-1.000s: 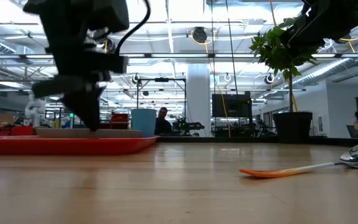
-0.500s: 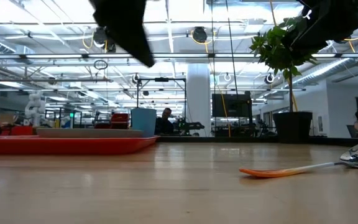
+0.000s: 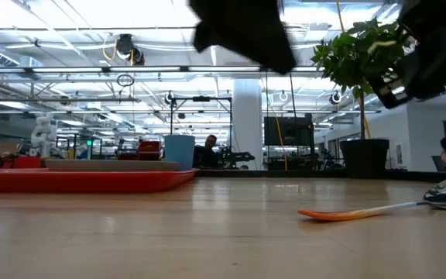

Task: Pick and place plate/cup/fork/spoon on tray
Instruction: Put the orange spoon on the red serving tray to the right of the orange fork

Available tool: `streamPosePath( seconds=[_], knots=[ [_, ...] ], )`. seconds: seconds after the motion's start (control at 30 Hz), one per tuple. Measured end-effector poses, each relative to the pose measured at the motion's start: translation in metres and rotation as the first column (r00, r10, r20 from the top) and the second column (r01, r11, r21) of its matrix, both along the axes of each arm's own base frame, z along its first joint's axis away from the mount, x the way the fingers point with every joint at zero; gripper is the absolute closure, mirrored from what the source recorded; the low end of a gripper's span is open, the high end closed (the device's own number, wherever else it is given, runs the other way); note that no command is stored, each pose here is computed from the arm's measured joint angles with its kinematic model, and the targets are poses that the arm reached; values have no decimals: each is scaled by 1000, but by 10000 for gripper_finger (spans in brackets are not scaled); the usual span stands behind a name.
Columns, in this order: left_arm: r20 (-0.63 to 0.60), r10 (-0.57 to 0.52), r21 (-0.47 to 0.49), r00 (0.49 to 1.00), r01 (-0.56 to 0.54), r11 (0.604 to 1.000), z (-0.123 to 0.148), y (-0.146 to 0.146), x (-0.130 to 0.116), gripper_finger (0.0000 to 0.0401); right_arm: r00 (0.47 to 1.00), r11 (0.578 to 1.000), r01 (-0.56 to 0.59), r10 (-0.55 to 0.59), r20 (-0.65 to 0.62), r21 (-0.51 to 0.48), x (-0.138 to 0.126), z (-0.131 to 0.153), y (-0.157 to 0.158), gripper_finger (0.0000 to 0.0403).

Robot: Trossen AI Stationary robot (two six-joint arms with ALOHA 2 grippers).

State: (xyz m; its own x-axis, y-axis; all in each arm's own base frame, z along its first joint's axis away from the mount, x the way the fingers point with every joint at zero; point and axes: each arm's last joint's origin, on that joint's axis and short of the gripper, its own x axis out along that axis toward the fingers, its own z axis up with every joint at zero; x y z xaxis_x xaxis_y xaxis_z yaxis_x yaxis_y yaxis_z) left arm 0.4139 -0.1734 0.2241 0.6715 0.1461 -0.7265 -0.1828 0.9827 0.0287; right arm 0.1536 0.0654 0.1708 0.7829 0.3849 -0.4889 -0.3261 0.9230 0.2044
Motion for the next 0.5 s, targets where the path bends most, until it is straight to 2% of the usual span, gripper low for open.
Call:
streamPosePath(
  seconds=[0.17,0.43,0.5],
  knots=[
    [91,-15,-48,996,19,999,-19,-13,22,338,997,997,-67,68,34,-28,1,-16,10,324],
    [161,-34,-86,986,49,995,-57,-32,37,338,987,988,-147,143,-70,-52,0,-35,26,298],
    [168,-43,-84,985,58,995,-63,-35,38,337,984,983,-174,170,-61,-65,0,-37,32,298]
  ],
)
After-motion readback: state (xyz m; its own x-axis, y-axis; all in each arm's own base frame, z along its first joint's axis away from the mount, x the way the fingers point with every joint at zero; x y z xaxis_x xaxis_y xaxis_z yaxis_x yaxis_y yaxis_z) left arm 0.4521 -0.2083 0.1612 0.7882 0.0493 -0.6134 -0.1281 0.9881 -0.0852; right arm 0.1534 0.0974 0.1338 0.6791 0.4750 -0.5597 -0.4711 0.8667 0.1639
